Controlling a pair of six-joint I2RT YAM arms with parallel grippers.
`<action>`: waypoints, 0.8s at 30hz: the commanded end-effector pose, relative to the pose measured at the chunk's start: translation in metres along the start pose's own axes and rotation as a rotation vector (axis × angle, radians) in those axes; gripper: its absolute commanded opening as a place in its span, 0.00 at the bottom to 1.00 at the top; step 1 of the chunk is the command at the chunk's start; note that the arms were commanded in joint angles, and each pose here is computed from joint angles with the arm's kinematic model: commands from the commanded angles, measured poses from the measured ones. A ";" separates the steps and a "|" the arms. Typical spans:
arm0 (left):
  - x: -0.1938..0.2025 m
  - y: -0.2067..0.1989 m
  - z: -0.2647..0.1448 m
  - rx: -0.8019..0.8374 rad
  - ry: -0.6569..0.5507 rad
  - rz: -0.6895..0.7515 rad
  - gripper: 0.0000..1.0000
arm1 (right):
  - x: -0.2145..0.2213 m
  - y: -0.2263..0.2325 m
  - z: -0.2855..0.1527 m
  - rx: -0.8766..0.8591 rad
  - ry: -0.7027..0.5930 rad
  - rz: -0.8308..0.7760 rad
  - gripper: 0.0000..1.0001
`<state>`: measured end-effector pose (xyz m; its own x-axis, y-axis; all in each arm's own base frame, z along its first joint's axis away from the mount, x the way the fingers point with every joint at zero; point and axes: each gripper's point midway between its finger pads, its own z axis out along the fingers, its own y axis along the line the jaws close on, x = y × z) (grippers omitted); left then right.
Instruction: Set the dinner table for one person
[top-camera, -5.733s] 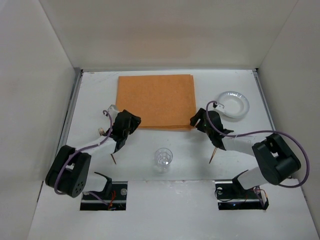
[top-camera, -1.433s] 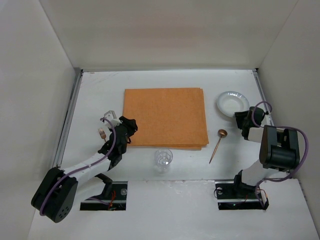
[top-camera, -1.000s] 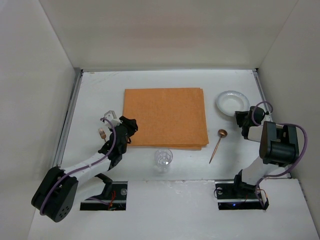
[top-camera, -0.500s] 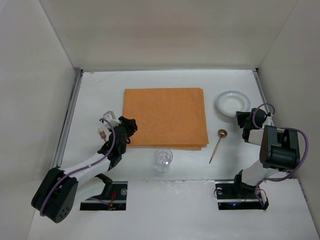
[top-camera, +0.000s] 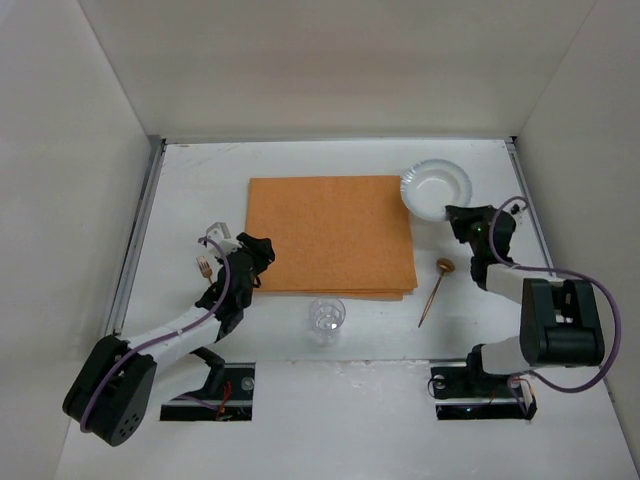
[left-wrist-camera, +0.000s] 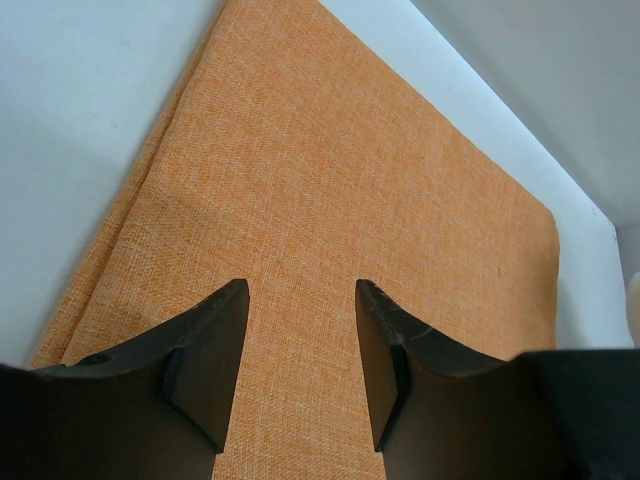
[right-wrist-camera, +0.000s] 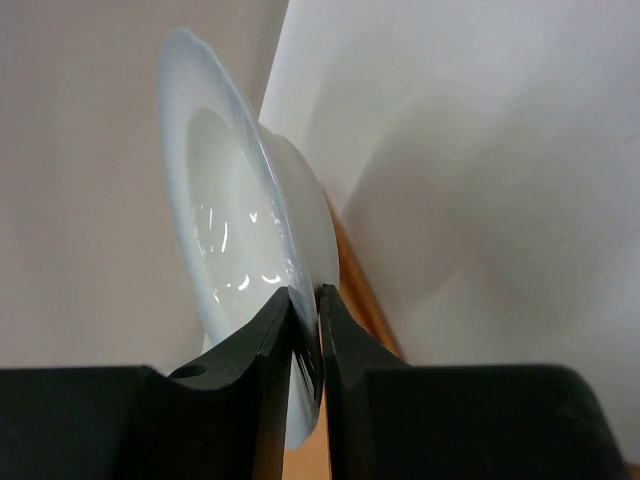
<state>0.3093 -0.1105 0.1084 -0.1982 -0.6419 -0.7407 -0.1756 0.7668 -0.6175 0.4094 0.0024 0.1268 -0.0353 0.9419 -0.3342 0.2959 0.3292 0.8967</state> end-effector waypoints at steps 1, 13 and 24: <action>-0.010 -0.002 0.002 0.011 -0.036 -0.032 0.44 | 0.027 0.091 -0.011 -0.267 0.079 -0.020 0.15; -0.018 0.010 0.004 -0.011 -0.042 -0.053 0.44 | 0.179 0.128 -0.016 -0.313 0.423 -0.047 0.16; -0.020 0.010 0.003 -0.010 -0.044 -0.056 0.44 | 0.249 0.124 -0.027 -0.291 0.578 -0.076 0.16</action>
<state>0.3150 -0.0903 0.1106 -0.1640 -0.6740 -0.7203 -0.2090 0.7373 -0.6424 0.3961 0.2515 0.0976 -0.5906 0.7613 -0.2675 0.1655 0.4387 0.8832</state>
